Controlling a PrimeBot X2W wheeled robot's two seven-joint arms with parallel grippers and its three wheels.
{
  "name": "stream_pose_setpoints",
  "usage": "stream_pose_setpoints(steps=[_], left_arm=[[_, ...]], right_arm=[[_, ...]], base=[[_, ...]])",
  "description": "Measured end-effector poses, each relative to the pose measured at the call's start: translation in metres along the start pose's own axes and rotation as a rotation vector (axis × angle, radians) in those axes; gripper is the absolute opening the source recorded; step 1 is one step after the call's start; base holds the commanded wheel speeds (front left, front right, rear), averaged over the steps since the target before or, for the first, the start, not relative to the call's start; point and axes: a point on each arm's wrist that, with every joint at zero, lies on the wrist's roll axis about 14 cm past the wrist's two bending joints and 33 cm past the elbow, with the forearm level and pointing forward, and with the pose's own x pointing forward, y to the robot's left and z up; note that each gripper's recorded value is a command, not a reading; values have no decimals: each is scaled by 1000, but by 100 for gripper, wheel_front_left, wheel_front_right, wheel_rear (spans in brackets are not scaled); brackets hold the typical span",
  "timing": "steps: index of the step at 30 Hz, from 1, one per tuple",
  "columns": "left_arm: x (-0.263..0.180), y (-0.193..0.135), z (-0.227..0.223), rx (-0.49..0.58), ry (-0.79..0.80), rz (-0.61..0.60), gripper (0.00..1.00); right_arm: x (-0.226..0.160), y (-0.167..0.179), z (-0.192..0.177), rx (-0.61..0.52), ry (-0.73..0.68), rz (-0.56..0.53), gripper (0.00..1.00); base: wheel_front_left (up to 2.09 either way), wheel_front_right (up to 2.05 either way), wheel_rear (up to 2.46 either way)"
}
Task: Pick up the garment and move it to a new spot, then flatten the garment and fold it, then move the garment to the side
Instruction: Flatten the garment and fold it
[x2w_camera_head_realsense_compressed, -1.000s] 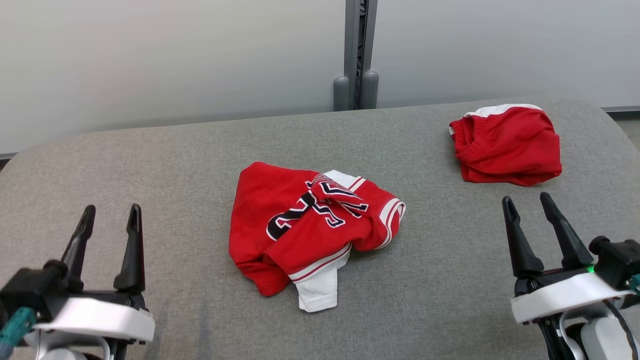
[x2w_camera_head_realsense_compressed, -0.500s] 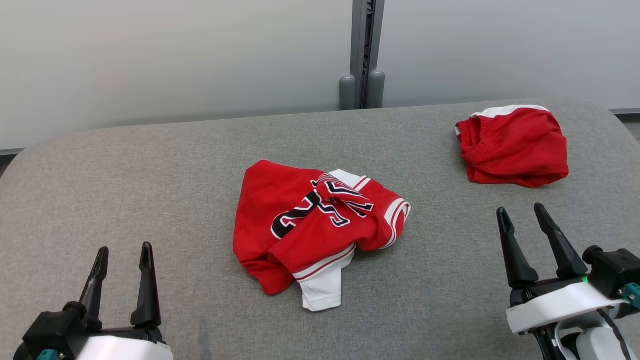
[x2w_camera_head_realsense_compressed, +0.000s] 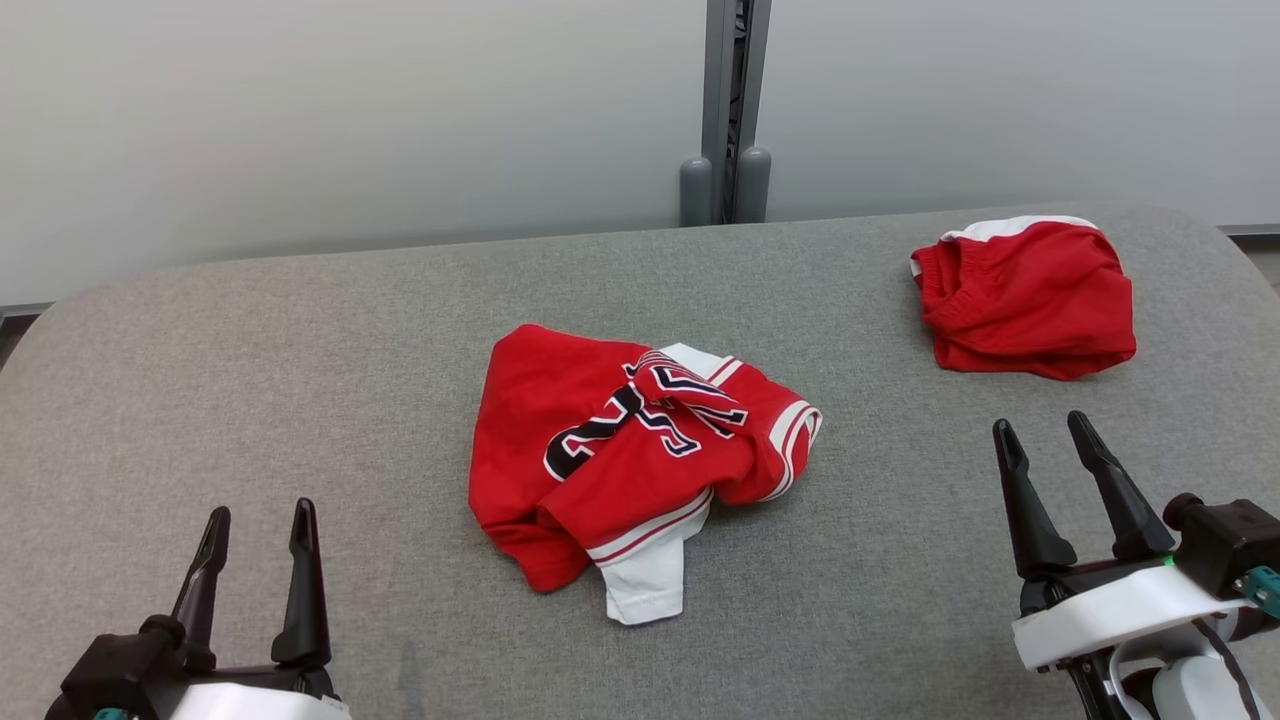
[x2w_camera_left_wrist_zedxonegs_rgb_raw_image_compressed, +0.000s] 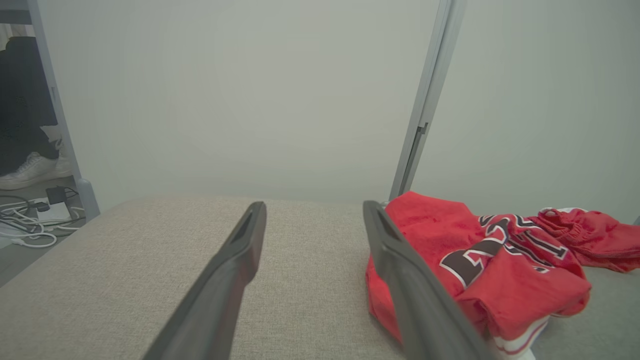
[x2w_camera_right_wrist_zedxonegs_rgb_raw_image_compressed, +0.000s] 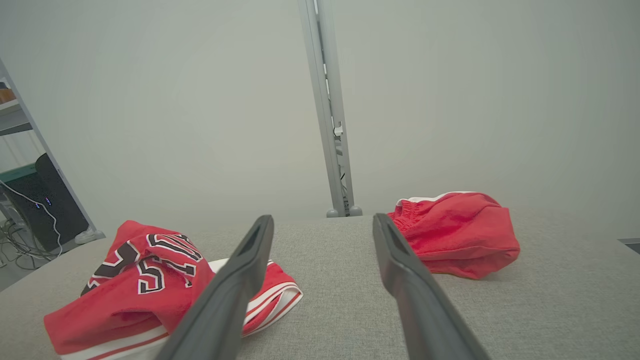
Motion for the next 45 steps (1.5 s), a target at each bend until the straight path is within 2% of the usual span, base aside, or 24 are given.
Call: stream_pose_setpoints(steps=[21,29,35,40,45], left_arm=[[-3,-4,-10,-12,21,-9,100],[-2,-18,-19,-42,45,-54,100],[-11,-51,-67,-72,285,-182,100],[-25,-95,-105,-89,488,-345,100],[-23,-112,-115,-98,539,-405,100]], right_arm=[[-1,3,-3,0,16,9,100],[0,4,-6,2,27,14,100],[4,5,-7,3,29,18,100],[4,4,-10,8,38,13,100],[6,2,-11,5,42,11,100]], base=[[0,0,0],[0,0,0],[0,0,0],[0,0,0],[0,0,0]])
